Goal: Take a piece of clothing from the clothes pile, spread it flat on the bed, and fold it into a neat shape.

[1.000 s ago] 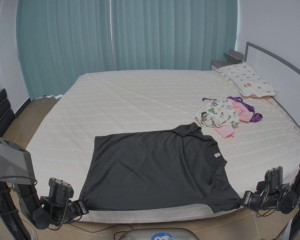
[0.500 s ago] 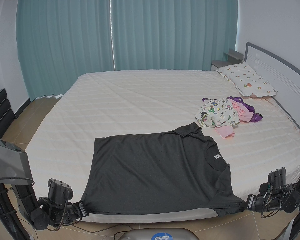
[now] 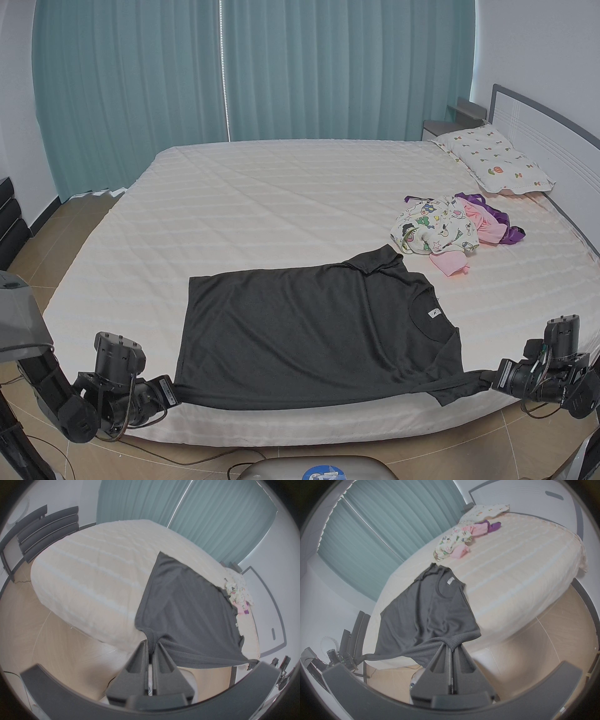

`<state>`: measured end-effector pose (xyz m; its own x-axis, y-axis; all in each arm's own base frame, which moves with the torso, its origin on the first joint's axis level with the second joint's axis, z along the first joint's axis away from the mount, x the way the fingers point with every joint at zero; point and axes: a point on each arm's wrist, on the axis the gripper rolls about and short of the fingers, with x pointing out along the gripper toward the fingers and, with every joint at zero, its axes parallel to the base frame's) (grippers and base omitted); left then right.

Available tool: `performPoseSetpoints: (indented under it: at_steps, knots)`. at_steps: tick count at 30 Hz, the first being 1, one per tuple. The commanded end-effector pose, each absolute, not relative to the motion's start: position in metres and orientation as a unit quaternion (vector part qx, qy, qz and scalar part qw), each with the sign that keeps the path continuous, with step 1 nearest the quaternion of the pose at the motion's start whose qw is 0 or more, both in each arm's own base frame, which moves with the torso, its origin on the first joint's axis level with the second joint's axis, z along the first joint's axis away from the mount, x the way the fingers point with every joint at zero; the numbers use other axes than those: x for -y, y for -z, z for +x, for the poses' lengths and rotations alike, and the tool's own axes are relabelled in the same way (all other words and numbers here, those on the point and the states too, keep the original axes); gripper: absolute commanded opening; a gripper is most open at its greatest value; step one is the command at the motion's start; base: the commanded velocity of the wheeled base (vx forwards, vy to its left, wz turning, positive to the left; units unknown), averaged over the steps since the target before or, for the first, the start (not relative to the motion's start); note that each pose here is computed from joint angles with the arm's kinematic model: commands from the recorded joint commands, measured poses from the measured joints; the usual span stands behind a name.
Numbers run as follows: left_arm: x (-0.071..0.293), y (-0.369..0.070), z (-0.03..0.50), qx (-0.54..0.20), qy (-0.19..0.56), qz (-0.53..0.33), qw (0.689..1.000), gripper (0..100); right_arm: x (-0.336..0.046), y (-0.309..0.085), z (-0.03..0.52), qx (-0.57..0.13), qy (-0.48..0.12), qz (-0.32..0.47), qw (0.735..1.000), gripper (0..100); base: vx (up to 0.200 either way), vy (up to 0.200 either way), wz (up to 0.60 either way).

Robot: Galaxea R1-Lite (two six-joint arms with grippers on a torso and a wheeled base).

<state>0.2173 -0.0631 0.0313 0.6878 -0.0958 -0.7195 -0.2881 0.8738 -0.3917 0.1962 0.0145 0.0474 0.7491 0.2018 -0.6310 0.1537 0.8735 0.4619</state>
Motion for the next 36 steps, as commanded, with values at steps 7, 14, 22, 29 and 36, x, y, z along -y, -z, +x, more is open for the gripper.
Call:
performPoseSetpoints:
  at_steps: [7, 14, 22, 29, 36]
  knots:
    - [0.063, -0.056, 0.280, -0.324, -0.082, -0.290, 0.897, 0, -0.020, -0.061, 0.247, -0.297, -0.032, 0.268, 0.916, 0, 0.000, 0.000, 0.00]
    - [0.067, -0.042, 0.305, -0.326, -0.088, -0.289, 0.896, 0, -0.023, -0.056, 0.285, -0.283, -0.041, 0.269, 0.920, 0, 0.000, 0.000, 0.00]
    - [0.064, -0.029, 0.339, -0.304, -0.122, -0.286, 0.900, 0, -0.034, -0.050, 0.319, -0.270, -0.054, 0.265, 0.924, 0, 0.000, 0.000, 0.00]
    - [0.066, -0.010, 0.362, -0.319, -0.133, -0.281, 0.895, 0, -0.042, -0.033, 0.343, -0.279, -0.058, 0.262, 0.922, 0, 0.000, 0.000, 0.00]
    - [0.068, 0.003, 0.379, -0.320, -0.134, -0.281, 0.894, 0, -0.042, -0.023, 0.351, -0.282, -0.056, 0.263, 0.921, 0, 0.000, 0.000, 0.00]
